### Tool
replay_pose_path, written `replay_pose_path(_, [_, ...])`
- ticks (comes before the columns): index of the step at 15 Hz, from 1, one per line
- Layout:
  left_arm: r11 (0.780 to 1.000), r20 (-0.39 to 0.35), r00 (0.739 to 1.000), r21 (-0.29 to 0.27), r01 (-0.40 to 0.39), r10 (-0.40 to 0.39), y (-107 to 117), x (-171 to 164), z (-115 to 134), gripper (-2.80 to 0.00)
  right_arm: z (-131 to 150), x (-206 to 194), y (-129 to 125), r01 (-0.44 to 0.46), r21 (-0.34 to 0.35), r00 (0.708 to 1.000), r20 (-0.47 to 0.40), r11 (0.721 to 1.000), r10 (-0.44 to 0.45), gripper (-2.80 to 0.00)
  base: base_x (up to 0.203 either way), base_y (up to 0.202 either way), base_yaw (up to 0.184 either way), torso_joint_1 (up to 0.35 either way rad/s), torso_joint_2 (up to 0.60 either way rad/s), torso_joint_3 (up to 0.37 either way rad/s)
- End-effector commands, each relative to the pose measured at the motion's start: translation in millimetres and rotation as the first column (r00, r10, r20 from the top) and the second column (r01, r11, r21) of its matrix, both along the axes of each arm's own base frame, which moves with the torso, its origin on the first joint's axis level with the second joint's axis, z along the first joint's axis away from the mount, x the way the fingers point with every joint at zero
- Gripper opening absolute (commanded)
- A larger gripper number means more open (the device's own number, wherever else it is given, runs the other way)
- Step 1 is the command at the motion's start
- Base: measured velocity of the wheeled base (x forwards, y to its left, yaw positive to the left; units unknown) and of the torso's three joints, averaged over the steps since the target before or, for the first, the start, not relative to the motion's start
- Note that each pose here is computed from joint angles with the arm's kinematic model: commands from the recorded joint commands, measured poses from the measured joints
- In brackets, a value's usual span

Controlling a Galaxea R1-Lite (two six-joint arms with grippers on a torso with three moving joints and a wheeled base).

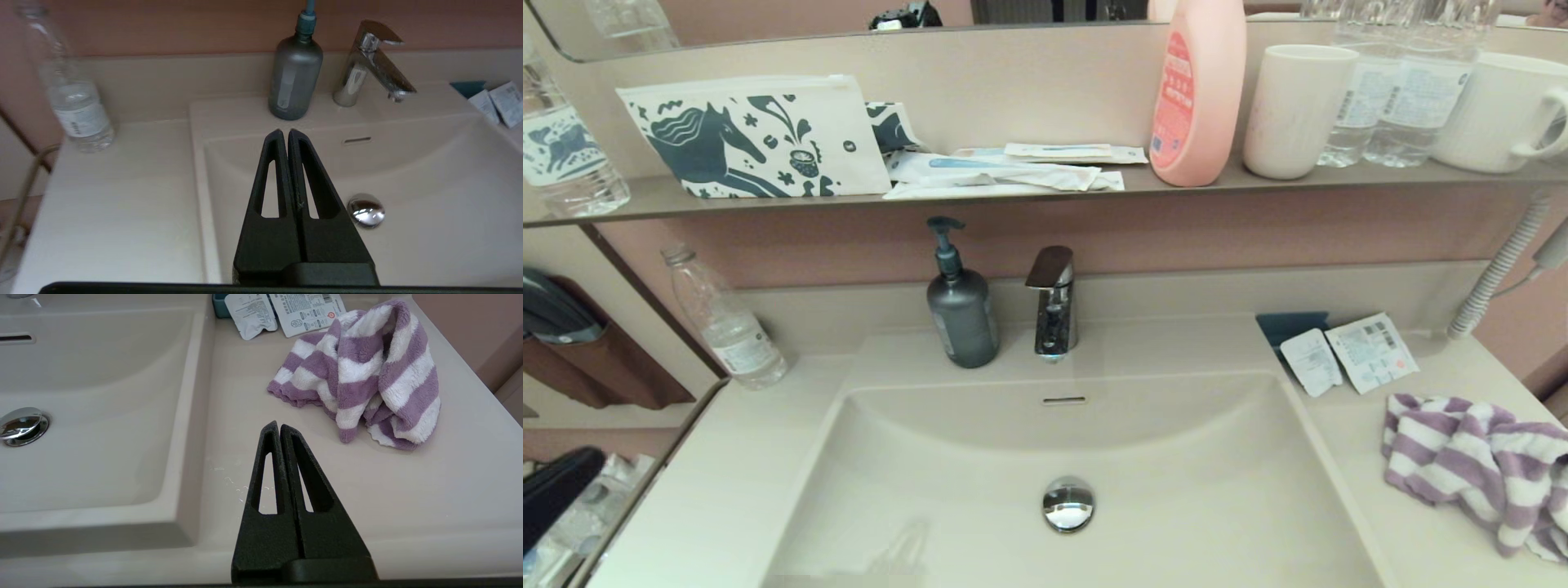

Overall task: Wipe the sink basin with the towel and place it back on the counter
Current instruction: Turn on the faucet

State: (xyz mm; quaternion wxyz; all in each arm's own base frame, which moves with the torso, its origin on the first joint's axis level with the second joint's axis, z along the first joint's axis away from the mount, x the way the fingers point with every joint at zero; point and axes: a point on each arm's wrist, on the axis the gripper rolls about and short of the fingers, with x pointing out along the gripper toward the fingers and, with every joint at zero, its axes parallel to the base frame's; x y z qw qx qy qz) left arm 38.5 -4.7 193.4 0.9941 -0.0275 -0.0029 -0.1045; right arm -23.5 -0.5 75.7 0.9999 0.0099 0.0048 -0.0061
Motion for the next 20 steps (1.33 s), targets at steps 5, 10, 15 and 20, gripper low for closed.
replay_pose_path(5, [0.987, -0.112, 0.987, -0.128, 0.097, -0.112, -34, 104, -2, -2.80, 0, 0, 0, 0.000, 0.000, 1.000, -0.001, 1.000, 0.000, -2.80, 0.000, 0.000, 0.000, 0.000, 0.00, 0.000])
replay_pose_path(10, [0.973, -0.094, 0.978, -0.153, 0.171, -0.187, -103, 130, -18, -2.80, 0, 0, 0, 0.000, 0.000, 1.000, -0.001, 1.000, 0.000, -2.80, 0.000, 0.000, 0.000, 0.000, 0.00, 0.000])
replay_pose_path(15, [0.966, -0.028, 0.977, -0.155, 0.207, -0.213, -153, 159, -39, -2.80, 0, 0, 0, -0.002, 0.000, 1.000, -0.001, 1.000, 0.002, -2.80, 0.000, 0.000, 0.000, 0.000, 0.00, 0.000])
replay_pose_path(20, [0.935, 0.004, 0.946, -0.149, 0.322, -0.325, -179, 172, -39, -2.80, 0, 0, 0, -0.001, 0.000, 1.000, -0.001, 1.000, 0.001, -2.80, 0.000, 0.000, 0.000, 0.000, 0.00, 0.000])
